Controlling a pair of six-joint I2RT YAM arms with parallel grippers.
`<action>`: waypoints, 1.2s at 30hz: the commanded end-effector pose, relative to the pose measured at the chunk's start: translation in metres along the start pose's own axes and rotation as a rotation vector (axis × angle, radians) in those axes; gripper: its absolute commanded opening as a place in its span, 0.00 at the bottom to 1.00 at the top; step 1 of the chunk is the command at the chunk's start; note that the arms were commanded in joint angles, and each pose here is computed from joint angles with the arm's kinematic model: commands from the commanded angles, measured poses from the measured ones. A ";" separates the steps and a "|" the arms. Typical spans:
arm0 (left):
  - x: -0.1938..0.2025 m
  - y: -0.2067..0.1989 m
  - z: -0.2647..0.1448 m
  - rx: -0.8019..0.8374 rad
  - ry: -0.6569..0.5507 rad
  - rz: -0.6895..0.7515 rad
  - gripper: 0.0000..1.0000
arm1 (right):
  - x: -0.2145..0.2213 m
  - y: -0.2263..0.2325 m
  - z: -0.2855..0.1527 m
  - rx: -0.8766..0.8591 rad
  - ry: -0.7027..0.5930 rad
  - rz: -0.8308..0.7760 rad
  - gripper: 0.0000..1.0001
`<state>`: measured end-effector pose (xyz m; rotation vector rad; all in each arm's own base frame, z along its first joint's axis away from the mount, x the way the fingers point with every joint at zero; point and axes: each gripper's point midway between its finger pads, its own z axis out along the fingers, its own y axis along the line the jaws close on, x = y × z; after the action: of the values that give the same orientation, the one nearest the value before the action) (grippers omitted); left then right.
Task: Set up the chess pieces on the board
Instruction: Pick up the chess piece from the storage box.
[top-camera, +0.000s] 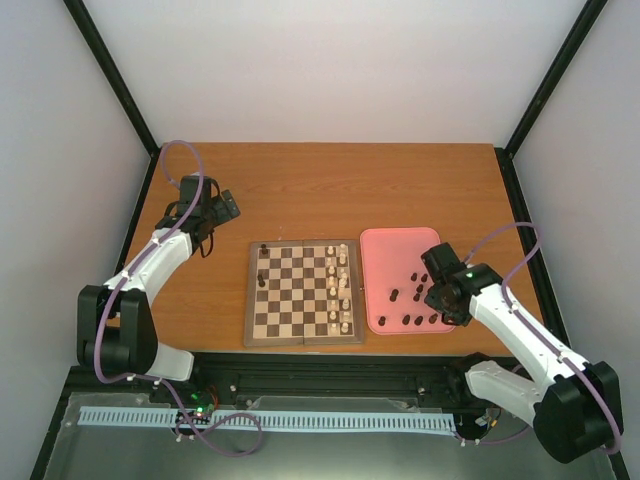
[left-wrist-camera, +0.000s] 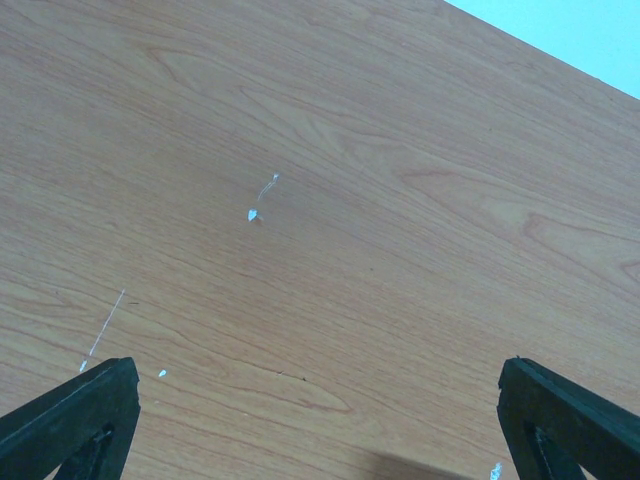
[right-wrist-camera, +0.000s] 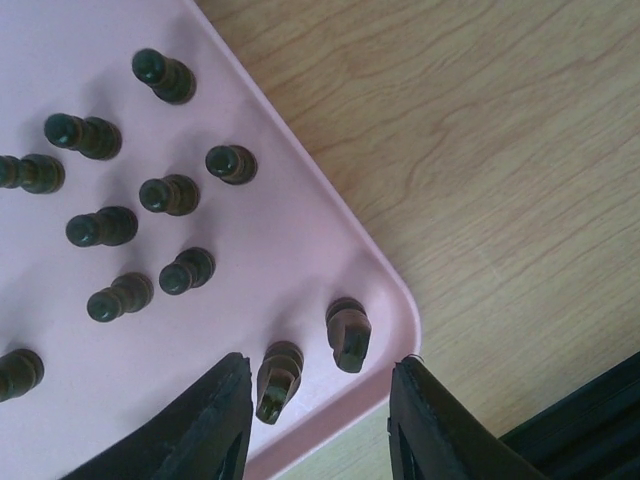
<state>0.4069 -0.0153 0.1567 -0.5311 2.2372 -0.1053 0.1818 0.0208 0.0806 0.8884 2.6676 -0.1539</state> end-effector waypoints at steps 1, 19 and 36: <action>-0.022 -0.013 -0.011 0.038 -0.054 0.008 1.00 | 0.008 0.001 0.008 -0.026 0.059 -0.014 0.39; -0.019 -0.011 -0.005 0.023 -0.047 0.007 1.00 | 0.016 -0.011 0.032 0.013 0.144 -0.065 0.36; -0.019 -0.010 -0.005 0.018 -0.049 0.008 1.00 | 0.014 -0.011 0.041 0.033 0.140 -0.078 0.30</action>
<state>0.4081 -0.0152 0.1589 -0.5308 2.2313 -0.1055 0.1776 0.0161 0.0421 0.8238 2.8374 -0.1345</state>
